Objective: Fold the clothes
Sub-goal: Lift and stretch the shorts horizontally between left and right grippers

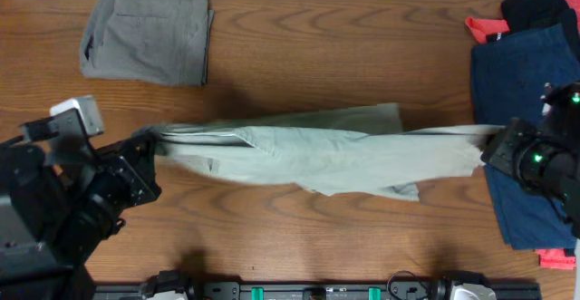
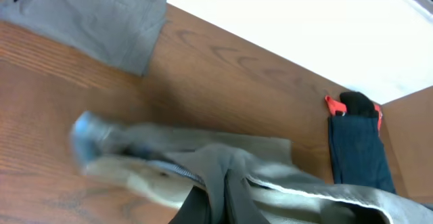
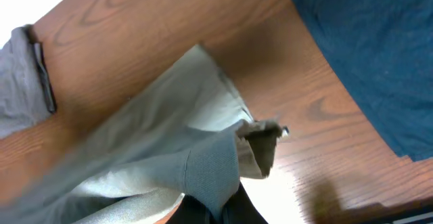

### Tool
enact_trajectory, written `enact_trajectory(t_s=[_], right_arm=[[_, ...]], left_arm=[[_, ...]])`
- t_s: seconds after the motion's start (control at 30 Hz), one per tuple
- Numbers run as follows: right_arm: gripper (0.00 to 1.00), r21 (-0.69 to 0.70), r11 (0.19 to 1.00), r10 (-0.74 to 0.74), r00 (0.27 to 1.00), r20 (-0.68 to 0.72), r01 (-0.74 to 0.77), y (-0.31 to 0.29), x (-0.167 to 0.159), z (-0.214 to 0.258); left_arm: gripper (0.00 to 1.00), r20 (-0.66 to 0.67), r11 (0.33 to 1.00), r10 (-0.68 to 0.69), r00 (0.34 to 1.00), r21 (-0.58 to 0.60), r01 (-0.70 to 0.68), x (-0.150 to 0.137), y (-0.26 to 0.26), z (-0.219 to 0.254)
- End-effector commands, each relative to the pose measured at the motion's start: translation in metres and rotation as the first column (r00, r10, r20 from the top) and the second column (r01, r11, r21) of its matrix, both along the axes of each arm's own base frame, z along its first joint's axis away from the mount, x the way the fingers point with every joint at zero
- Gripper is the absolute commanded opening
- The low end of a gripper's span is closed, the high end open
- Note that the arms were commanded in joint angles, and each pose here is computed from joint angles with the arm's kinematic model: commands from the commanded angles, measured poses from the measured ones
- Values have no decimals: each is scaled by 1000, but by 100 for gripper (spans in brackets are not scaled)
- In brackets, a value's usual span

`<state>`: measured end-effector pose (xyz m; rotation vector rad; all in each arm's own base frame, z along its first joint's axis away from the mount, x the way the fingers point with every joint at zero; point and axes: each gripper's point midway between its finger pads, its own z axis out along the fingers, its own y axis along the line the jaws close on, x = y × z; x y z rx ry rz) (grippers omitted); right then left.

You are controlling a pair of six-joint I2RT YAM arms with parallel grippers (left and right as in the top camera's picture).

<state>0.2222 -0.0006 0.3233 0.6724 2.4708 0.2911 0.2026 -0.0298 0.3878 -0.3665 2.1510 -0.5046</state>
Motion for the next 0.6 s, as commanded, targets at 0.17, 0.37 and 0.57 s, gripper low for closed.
enact_trajectory(t_s=[0.17, 0.37, 0.57], right_arm=[[1, -38, 999, -21, 1000, -14, 21, -10, -3, 1], [1, -42, 999, 2, 999, -33, -3, -9, -4, -3], [1, -1, 999, 35, 999, -30, -35, -1, 7, -4]], left_arm=[[6, -78, 998, 57, 995, 35, -55, -6, 11, -13], [6, -221, 991, 124, 967, 85, -107, -11, 25, -40], [6, -336, 992, 119, 934, 81, -97, -10, 25, -60]])
